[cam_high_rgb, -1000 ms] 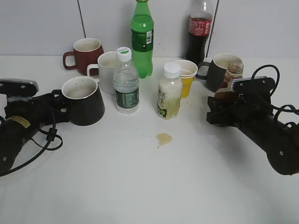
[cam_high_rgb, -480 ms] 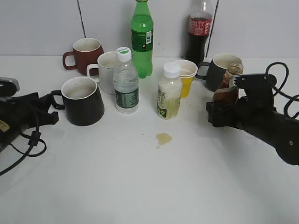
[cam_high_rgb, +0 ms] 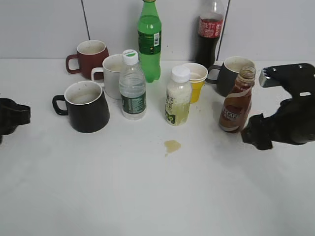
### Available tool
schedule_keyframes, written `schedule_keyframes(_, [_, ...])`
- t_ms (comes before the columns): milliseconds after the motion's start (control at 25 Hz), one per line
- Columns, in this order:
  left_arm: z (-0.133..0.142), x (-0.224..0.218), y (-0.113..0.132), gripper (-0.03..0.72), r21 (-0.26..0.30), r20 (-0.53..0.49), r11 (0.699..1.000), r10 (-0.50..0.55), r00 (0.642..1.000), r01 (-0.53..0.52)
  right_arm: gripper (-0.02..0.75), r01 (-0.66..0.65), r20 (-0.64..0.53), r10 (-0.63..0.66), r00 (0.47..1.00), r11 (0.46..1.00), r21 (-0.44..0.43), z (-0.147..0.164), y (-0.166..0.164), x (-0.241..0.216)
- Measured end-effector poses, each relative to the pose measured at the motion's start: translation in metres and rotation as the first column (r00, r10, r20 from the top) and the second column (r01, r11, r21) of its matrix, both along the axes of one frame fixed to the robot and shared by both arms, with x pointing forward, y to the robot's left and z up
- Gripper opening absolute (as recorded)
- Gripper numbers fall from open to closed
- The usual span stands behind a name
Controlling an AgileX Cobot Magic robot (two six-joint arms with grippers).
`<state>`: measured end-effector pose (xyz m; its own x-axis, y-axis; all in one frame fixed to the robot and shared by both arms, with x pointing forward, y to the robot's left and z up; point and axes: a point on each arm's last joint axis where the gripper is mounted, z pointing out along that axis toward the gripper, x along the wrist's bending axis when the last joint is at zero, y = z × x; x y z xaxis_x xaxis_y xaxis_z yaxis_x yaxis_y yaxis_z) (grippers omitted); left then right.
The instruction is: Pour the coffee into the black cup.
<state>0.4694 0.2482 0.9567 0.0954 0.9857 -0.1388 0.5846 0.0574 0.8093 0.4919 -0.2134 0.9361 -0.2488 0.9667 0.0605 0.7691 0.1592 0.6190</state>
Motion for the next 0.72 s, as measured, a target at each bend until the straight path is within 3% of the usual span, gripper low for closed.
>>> schedule_keyframes(80, [0.020, -0.016, 0.001, 0.298, -0.005, -0.064, 1.000, -0.029, 0.998, 0.029, 0.629, -0.038, -0.083, 0.034, 0.996, 0.998, -0.047, 0.021, -0.003, -0.010])
schedule_keyframes(240, [0.065, -0.053, 0.006, 0.298, 0.048, -0.177, 0.992, -0.104, 0.979, 0.114, 0.576, -0.062, -0.196, 0.044, 0.980, 0.995, -0.084, 0.071, -0.013, -0.040])
schedule_keyframes(360, [0.099, -0.088, 0.014, 0.298, 0.063, -0.173, 0.989, -0.125, 0.977, 0.137, 0.538, -0.085, -0.208, 0.063, 0.976, 0.992, -0.097, 0.098, -0.023, -0.071])
schedule_keyframes(440, [0.115, -0.117, 0.021, 0.298, 0.060, -0.127, 0.988, -0.133, 0.983, 0.141, 0.527, -0.081, -0.150, 0.068, 0.986, 0.993, -0.086, 0.118, -0.032, -0.097])
schedule_keyframes(560, [0.120, -0.157, 0.030, 0.298, 0.065, -0.140, 0.986, -0.143, 0.980, 0.153, 0.522, -0.082, -0.053, 0.079, 0.995, 0.994, -0.066, 0.136, -0.045, -0.137])
schedule_keyframes(720, [0.119, -0.198, 0.040, 0.298, 0.062, -0.082, 0.986, -0.151, 0.985, 0.156, 0.521, -0.084, -0.014, 0.083, 0.996, 0.995, -0.059, 0.133, -0.062, -0.188])
